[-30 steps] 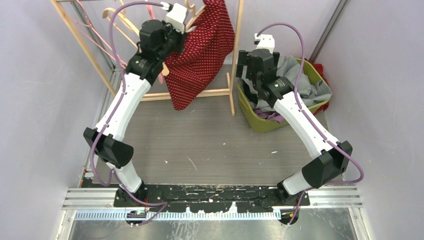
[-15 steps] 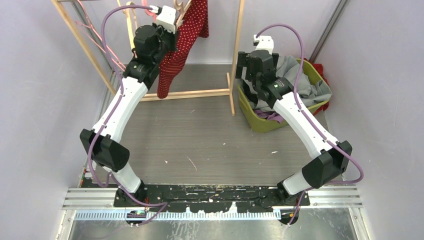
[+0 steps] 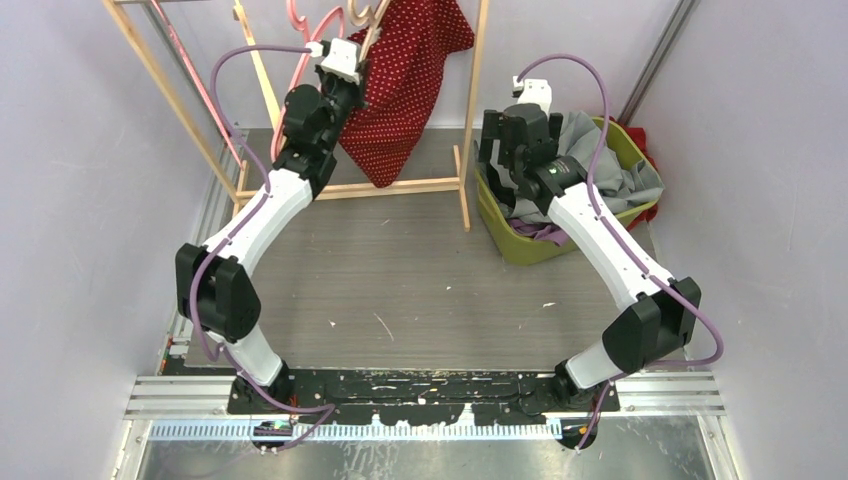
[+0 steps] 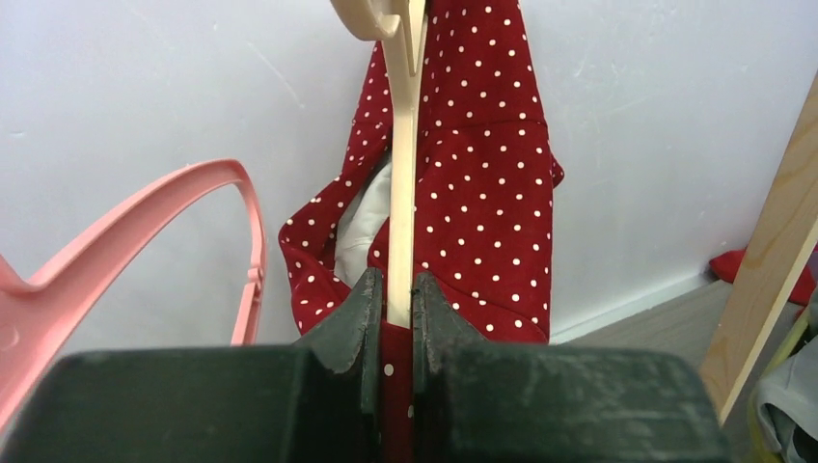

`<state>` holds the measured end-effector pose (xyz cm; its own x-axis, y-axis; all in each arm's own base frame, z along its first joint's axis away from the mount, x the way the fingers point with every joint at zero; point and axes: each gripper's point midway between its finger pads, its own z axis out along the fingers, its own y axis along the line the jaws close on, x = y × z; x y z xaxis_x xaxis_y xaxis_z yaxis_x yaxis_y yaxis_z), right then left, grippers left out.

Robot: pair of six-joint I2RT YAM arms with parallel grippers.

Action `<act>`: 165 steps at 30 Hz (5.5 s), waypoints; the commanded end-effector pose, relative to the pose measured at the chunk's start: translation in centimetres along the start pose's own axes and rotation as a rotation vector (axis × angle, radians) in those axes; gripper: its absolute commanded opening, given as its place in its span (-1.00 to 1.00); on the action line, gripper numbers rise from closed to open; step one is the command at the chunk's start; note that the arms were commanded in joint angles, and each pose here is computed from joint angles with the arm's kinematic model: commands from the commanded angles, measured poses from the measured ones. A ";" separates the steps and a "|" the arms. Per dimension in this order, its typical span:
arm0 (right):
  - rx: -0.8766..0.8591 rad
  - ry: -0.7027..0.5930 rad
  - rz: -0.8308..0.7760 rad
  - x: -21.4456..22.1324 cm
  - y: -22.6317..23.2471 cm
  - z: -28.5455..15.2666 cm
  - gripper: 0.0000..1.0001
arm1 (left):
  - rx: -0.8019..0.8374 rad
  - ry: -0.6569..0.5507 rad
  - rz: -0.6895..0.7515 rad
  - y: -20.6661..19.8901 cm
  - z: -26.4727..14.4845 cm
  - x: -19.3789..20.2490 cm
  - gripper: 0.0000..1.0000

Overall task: Remove the skirt from the hanger
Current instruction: Pick up the hanger from the clothesline, then remove the skirt from the hanger.

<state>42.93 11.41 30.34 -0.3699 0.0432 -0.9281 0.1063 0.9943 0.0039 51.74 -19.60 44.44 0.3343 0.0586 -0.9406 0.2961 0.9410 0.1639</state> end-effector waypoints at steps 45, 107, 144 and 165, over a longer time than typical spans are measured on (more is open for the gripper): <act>-0.409 -0.088 -0.340 -4.4 5.8 -9.9 0.96 | 0.418 0.278 0.204 -2.6 -24.0 -3.9 -1.00; -0.159 -0.106 -0.385 -6.9 6.5 -2.8 -0.98 | 0.414 0.336 0.267 -1.8 -31.1 -4.2 -1.00; -0.771 0.182 -0.133 3.2 14.1 -0.8 -0.98 | 0.395 0.279 0.299 -1.3 -30.6 -7.0 -1.00; -1.791 -0.189 0.439 -18.1 19.5 -29.9 -0.98 | 0.451 0.208 0.162 -3.8 -28.2 -5.9 -1.00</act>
<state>32.42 33.10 48.95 -0.4515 0.3442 -0.8232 -0.8050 0.2407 0.5422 22.27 -12.30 39.09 0.1616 0.3746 -0.9130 0.6071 0.6917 0.3912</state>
